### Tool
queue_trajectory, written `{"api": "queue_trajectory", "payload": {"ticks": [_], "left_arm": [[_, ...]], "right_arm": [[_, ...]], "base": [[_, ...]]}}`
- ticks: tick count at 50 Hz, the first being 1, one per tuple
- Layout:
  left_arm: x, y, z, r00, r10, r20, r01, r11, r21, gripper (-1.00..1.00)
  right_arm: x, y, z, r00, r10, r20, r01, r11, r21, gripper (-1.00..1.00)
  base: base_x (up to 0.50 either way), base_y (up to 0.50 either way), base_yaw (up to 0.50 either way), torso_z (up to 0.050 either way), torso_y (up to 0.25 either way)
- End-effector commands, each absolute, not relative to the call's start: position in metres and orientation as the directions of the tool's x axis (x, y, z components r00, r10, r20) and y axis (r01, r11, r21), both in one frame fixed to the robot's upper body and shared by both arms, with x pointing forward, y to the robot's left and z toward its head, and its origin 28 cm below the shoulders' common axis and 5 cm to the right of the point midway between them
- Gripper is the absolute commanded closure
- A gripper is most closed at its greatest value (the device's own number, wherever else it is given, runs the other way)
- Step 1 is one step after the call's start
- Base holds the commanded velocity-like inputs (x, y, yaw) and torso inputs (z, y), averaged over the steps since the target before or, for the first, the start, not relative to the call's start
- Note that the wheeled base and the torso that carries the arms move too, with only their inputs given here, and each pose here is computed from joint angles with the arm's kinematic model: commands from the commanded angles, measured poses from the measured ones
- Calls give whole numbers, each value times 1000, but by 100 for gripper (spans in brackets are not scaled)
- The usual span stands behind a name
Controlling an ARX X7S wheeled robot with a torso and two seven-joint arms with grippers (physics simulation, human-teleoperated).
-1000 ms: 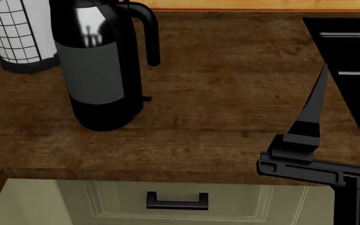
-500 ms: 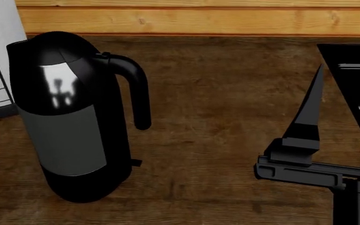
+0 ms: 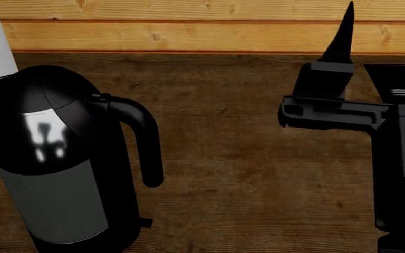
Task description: Press the button to open the lid of the electric kettle.
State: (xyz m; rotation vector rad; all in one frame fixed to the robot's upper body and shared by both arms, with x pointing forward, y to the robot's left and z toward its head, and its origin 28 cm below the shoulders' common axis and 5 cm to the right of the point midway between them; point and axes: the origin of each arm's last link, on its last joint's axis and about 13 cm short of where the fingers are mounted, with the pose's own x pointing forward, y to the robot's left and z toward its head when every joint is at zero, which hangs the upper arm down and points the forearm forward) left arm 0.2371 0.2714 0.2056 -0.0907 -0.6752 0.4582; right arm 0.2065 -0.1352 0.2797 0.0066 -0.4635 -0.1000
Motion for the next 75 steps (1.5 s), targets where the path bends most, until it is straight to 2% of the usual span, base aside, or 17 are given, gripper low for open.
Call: {"api": "queue_trajectory", "payload": {"ticks": [1, 7, 12, 15, 16, 20, 24, 29, 34, 40, 51, 63, 75], "left_arm": [[236, 276, 209, 674, 456, 581, -385, 888, -250, -100], [234, 277, 211, 671, 458, 583, -386, 887, -252, -100], [234, 277, 211, 671, 459, 583, -388, 887, -252, -100], [234, 276, 207, 672, 455, 584, -384, 889, -250, -100], [234, 276, 207, 672, 455, 584, -384, 889, -250, -100], [235, 277, 206, 674, 456, 582, -384, 888, -252, -100], [235, 278, 206, 672, 460, 580, -387, 887, -254, -100], [235, 279, 206, 672, 463, 578, -389, 885, -256, -100], [234, 278, 206, 676, 455, 580, -383, 889, -250, -100], [233, 278, 206, 674, 457, 581, -386, 888, -251, -100], [233, 278, 207, 671, 457, 583, -386, 888, -252, -100], [234, 279, 207, 669, 463, 581, -390, 884, -257, -100], [233, 282, 209, 663, 473, 580, -395, 879, -266, -100]], "right_arm": [[195, -135, 380, 920, 68, 386, 11, 980, -199, -100], [196, -119, 413, 916, 307, 257, -210, 915, -345, -100], [197, -109, 447, 909, 396, 127, -308, 846, -435, -100], [200, -106, 460, 886, 460, 53, -402, 820, -407, -100], [205, -107, 468, 898, 440, 23, -408, 849, -335, 100], [219, -100, 471, 873, 469, -137, -485, 797, -359, 100], [228, -91, 471, 854, 472, -218, -519, 752, -405, 100], [230, -84, 470, 765, 570, -299, -641, 630, -439, 100], [239, -86, 470, 754, 603, -261, -648, 619, -443, 100], [251, -86, 466, 721, 577, -384, -693, 596, -405, 100], [256, -79, 454, 667, 589, -457, -743, 572, -348, 100], [262, -73, 440, 623, 624, -473, -780, 545, -308, 100], [277, -64, 434, 617, 638, -461, -784, 551, -287, 100]], "base": [[0, 0, 0, 0, 0], [0, 0, 0, 0, 0], [0, 0, 0, 0, 0], [0, 0, 0, 0, 0], [0, 0, 0, 0, 0], [0, 0, 0, 0, 0], [0, 0, 0, 0, 0], [0, 0, 0, 0, 0], [0, 0, 0, 0, 0], [0, 0, 0, 0, 0], [0, 0, 0, 0, 0], [0, 0, 0, 0, 0], [0, 0, 0, 0, 0]]}}
